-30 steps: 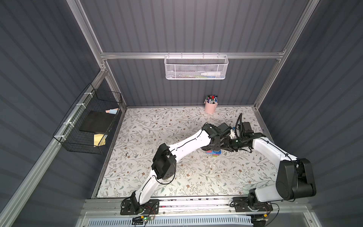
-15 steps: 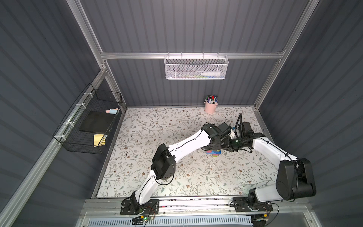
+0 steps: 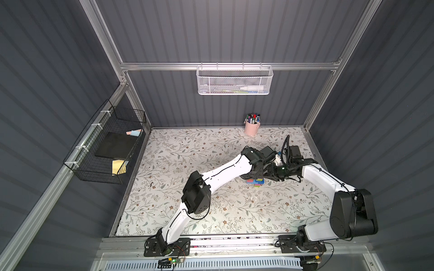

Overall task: Assemble the number 4 with lego
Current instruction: Assemble the lego brick with the lego brick.

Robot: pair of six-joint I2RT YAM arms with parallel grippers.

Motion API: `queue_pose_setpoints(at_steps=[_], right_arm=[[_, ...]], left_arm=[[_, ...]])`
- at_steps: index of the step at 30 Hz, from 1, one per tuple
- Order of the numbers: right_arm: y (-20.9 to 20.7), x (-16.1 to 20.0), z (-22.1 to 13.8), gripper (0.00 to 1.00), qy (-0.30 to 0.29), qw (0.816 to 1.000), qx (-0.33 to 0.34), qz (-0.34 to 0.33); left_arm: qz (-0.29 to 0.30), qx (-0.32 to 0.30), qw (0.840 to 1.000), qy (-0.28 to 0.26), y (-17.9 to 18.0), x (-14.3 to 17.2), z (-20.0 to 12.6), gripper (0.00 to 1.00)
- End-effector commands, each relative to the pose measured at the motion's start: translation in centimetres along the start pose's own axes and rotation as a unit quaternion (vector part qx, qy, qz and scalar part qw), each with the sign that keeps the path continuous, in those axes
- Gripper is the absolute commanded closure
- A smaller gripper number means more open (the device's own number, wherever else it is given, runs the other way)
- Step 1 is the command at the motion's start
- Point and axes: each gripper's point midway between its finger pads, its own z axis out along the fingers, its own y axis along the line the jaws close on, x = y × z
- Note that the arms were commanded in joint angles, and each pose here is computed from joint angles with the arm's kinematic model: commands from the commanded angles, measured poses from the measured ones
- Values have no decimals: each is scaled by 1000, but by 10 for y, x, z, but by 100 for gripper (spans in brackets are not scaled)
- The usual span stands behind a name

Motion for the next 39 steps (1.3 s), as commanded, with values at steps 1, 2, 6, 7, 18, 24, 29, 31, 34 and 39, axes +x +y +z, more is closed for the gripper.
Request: queue_pose_setpoints(at_steps=[1,2,6,7,18,24,29,31,34,39], right_arm=[[-60,48,14,69,76,988,116,61],[-61,48,15,69,77,988,116,62],[-61,49,15,69,76,988,117,62],[-61,49,15,69,77,988,117,63],[-61,49,14,69,76,988,117,63],[-61,49,14,69,75,988,117,62],[-61,49,14,69,76,988,117,62],[-61,48,14,69,76,988,117,63],[-61,49,14,69,76,988,117,62],[-62,49,14,69,76,988,119,63]], left_arm=[[9,-21,1000,21,10,6,12,85],[10,-25,999,25,12,8,14,85],[9,-26,999,41,12,15,24,87],[8,-24,999,44,12,17,25,87],[8,-15,998,64,8,25,32,88],[10,-10,999,42,6,14,22,79],[6,-6,1000,15,7,2,10,72],[6,-6,1000,4,8,-3,5,71],[5,-3,1000,-13,8,-10,-4,69],[4,5,999,-45,8,-23,-24,61]])
